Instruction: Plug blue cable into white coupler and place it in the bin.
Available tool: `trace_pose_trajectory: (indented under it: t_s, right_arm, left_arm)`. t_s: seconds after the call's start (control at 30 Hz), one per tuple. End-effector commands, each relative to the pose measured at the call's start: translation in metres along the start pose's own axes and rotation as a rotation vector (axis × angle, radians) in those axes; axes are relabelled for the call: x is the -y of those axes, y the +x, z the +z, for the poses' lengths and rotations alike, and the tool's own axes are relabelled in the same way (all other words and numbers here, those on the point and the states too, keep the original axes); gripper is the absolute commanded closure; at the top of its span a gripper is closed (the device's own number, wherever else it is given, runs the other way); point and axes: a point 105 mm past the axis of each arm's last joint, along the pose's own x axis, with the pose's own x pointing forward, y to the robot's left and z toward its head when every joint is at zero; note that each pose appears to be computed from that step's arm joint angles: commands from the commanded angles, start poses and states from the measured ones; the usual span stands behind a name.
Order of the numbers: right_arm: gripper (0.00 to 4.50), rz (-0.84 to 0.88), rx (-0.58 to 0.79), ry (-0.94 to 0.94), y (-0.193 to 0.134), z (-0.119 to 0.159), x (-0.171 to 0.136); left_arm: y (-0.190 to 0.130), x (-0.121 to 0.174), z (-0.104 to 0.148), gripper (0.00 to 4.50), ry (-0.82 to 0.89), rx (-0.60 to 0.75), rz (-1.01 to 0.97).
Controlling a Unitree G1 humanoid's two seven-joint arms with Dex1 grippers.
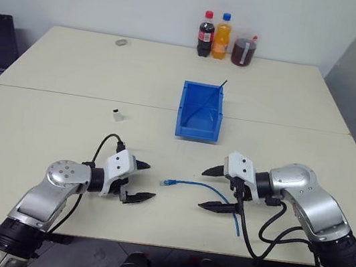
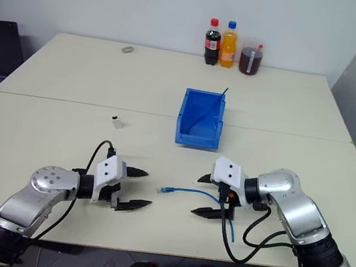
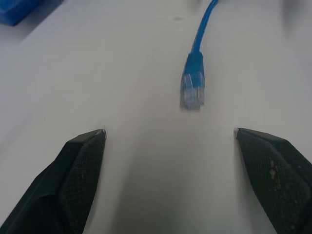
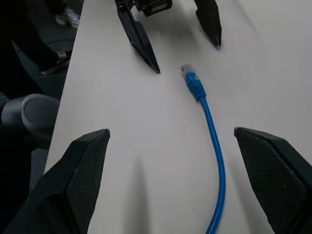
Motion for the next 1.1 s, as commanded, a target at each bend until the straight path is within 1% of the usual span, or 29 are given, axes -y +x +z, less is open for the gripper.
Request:
trace_pose_trajectory:
  t_s: [0.03,0.23,0.3,0.33,0.5,0.6,0.67,0.73,0.87,0.9,0.97,1.1]
  right_arm:
    - [0.15,-0.069,0.037,0.010,-0.010,0.009,-0.006]
    - [0.15,-0.134,0.031,0.057,-0.018,0.003,-0.013]
    - [0.10,-0.154,0.029,0.063,-0.019,0.002,-0.012]
    - [0.10,-0.162,0.030,0.064,-0.020,0.003,-0.012]
    - [0.10,-0.189,0.031,0.066,-0.022,0.003,-0.011]
    - [0.10,-0.205,0.037,0.064,-0.023,0.005,-0.009]
    - [0.10,-0.213,0.044,0.066,-0.023,0.006,-0.009]
    - [0.10,-0.223,0.060,0.072,-0.024,0.007,-0.007]
    - [0.10,-0.257,0.100,0.095,-0.026,0.009,-0.004]
    - [0.10,-0.265,0.109,0.101,-0.026,0.009,-0.003]
    - [0.10,-0.273,0.122,0.115,-0.027,0.008,-0.004]
    - [0.10,-0.274,0.151,0.125,-0.028,0.007,-0.008]
  left_arm:
    - [0.013,0.002,-0.001,0.00,0.041,-0.021,-0.036]
    - [0.026,0.001,-0.003,0.00,0.040,-0.031,-0.080]
    - [0.030,0.003,-0.004,0.36,0.045,-0.037,-0.103]
    - [0.031,0.004,-0.005,0.46,0.049,-0.039,-0.109]
    - [0.030,0.015,-0.010,1.51,0.056,-0.065,-0.175]
    - [0.029,0.018,-0.013,2.03,0.048,-0.076,-0.187]
    - [0.028,0.020,-0.013,2.49,0.047,-0.079,-0.192]
    - [0.028,0.022,-0.015,2.83,0.038,-0.083,-0.197]
    - [0.026,0.022,-0.018,3.68,0.012,-0.082,-0.172]
    - [0.025,0.020,-0.018,3.99,0.005,-0.076,-0.159]
    - [0.023,0.017,-0.015,4.23,-0.012,-0.055,-0.132]
    - [0.019,0.011,-0.004,4.23,-0.039,0.002,-0.090]
